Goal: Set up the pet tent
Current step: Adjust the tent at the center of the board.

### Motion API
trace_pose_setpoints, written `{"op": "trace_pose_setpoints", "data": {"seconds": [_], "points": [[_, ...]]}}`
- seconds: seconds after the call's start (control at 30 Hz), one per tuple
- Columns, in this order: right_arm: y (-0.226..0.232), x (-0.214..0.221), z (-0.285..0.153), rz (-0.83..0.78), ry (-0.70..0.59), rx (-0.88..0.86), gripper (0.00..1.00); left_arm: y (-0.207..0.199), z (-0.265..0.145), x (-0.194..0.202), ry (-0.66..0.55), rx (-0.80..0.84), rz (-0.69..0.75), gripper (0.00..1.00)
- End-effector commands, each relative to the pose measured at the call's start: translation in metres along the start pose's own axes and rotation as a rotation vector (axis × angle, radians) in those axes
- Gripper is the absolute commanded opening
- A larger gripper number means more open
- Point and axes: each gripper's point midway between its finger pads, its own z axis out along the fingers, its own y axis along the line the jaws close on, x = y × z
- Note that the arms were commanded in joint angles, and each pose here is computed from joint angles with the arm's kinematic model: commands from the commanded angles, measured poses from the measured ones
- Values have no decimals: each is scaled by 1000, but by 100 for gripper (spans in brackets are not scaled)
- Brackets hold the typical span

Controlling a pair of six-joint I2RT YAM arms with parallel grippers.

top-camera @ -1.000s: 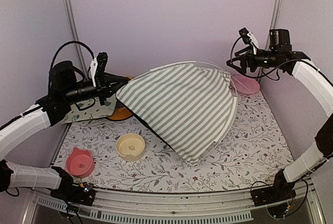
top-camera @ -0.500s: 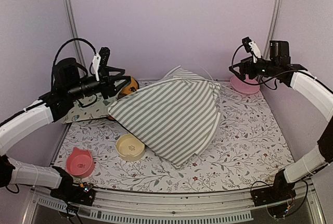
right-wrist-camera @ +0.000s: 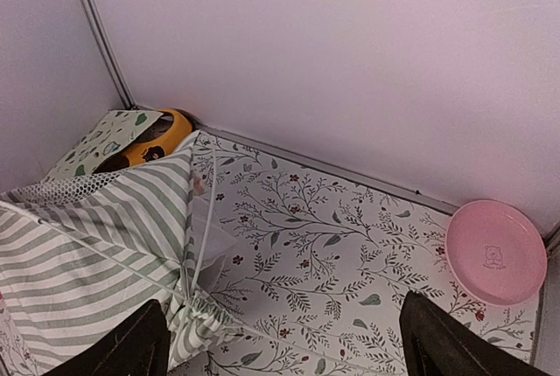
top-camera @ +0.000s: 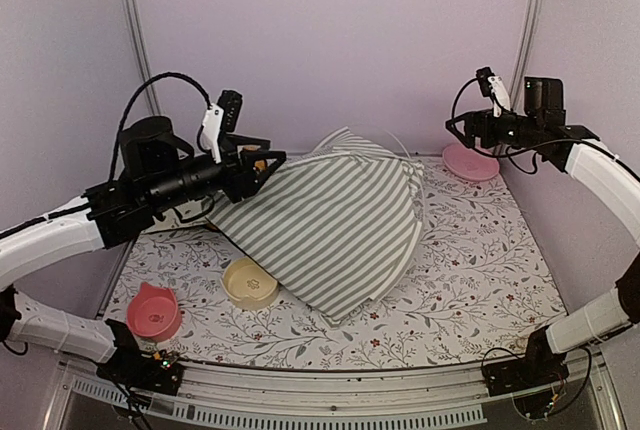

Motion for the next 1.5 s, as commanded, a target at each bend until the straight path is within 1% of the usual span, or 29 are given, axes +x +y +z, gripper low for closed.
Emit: {"op": "trace_pose_setpoints", "data": {"seconds": [0.0, 0.17, 0.3, 0.37, 0.5, 0.6, 0.77, 0.87, 0.93, 1.07, 1.13, 1.17, 1.2, 1.27, 1.3, 1.33, 1.37, 1.47], "points": [[-4, 0, -11, 62, 5, 65, 93, -26, 22, -9, -6, -90, -46, 52], [-2, -1, -17, 132, -4, 76, 95, -83, 71, 17, 74, -79, -54, 55], [6, 7, -19, 169, 10, 56, 96, -116, 105, 37, 131, -68, -68, 56], [13, 15, -20, 191, 25, 28, 96, -127, 119, 47, 157, -71, -68, 56], [44, 48, -22, 299, 79, -132, 96, -130, 138, 62, 198, -104, -69, 57], [69, 81, -18, 372, 152, -245, 93, -130, 143, 70, 211, -113, -72, 58], [111, 116, -5, 417, 237, -359, 86, -129, 144, 79, 233, -114, -68, 60], [119, 126, 2, 455, 258, -365, 80, -125, 142, 81, 241, -122, -70, 60], [120, 131, 6, 483, 263, -360, 75, -123, 139, 83, 241, -122, -74, 60], [120, 137, 15, 528, 276, -339, 67, -120, 135, 85, 245, -121, -79, 60], [120, 136, 18, 542, 272, -338, 59, -120, 134, 85, 244, -117, -79, 60], [122, 135, 19, 552, 270, -341, 55, -121, 133, 87, 248, -114, -76, 61], [123, 132, 19, 556, 264, -344, 48, -120, 133, 88, 250, -113, -75, 61], [125, 127, 20, 566, 255, -343, 29, -120, 134, 92, 259, -108, -71, 61], [127, 123, 20, 575, 247, -341, 22, -121, 135, 94, 264, -102, -69, 61], [130, 120, 19, 581, 242, -343, 10, -122, 136, 97, 268, -96, -66, 61], [135, 115, 18, 583, 232, -345, 1, -122, 137, 97, 271, -88, -65, 61], [146, 97, 14, 605, 176, -340, 0, -123, 141, 101, 283, -80, -54, 61]]}}
